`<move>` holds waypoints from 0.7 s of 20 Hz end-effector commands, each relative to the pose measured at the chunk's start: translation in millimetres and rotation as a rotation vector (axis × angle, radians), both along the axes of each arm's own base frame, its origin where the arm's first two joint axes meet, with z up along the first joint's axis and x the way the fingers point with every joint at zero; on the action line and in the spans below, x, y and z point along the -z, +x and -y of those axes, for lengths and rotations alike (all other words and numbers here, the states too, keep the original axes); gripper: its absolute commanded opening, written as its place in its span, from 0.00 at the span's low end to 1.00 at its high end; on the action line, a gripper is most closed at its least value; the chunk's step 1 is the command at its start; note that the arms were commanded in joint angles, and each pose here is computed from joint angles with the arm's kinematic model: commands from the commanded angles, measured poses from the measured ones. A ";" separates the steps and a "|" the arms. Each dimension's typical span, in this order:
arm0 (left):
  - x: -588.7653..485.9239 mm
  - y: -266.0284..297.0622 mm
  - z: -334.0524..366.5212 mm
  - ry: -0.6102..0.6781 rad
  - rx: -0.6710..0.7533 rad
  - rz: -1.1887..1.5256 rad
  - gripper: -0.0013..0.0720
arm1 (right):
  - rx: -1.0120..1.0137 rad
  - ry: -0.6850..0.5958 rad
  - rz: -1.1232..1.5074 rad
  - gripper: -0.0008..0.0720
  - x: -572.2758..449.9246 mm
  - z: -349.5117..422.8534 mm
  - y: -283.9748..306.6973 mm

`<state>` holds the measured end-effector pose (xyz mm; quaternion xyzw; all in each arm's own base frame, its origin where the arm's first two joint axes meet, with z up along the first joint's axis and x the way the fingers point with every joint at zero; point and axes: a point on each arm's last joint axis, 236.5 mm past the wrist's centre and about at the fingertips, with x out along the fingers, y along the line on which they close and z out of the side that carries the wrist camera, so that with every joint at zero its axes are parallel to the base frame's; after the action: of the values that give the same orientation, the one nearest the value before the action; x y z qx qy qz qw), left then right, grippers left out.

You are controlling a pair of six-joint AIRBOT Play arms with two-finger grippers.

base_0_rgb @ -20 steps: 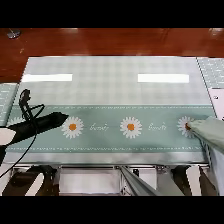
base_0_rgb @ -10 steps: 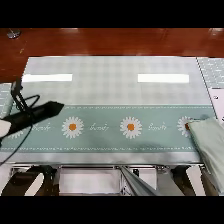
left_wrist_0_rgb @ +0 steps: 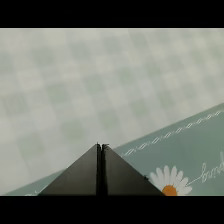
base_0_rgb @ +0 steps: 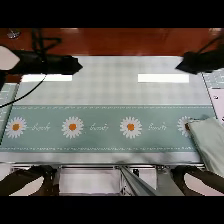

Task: Fold the shirts.

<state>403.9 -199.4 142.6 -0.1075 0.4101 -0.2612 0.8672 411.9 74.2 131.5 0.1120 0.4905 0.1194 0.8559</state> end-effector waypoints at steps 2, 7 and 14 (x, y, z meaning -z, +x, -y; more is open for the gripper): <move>85.5 -0.7 -14.5 0.158 0.000 -0.238 0.04 | 0.017 -0.345 -0.163 0.04 97.5 -10.0 8.0; 114.5 8.3 -58.1 0.171 -0.082 -0.344 0.04 | 0.052 -0.352 -0.230 0.04 119.8 -3.7 6.7; 117.0 2.0 -63.4 0.174 -0.075 -0.377 0.04 | 0.050 -0.353 -0.231 0.04 119.9 -3.6 6.4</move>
<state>408.4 -138.6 28.1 -0.0942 0.5744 -0.1687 0.7955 418.4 79.1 13.5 -0.0121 0.5943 0.0011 0.8041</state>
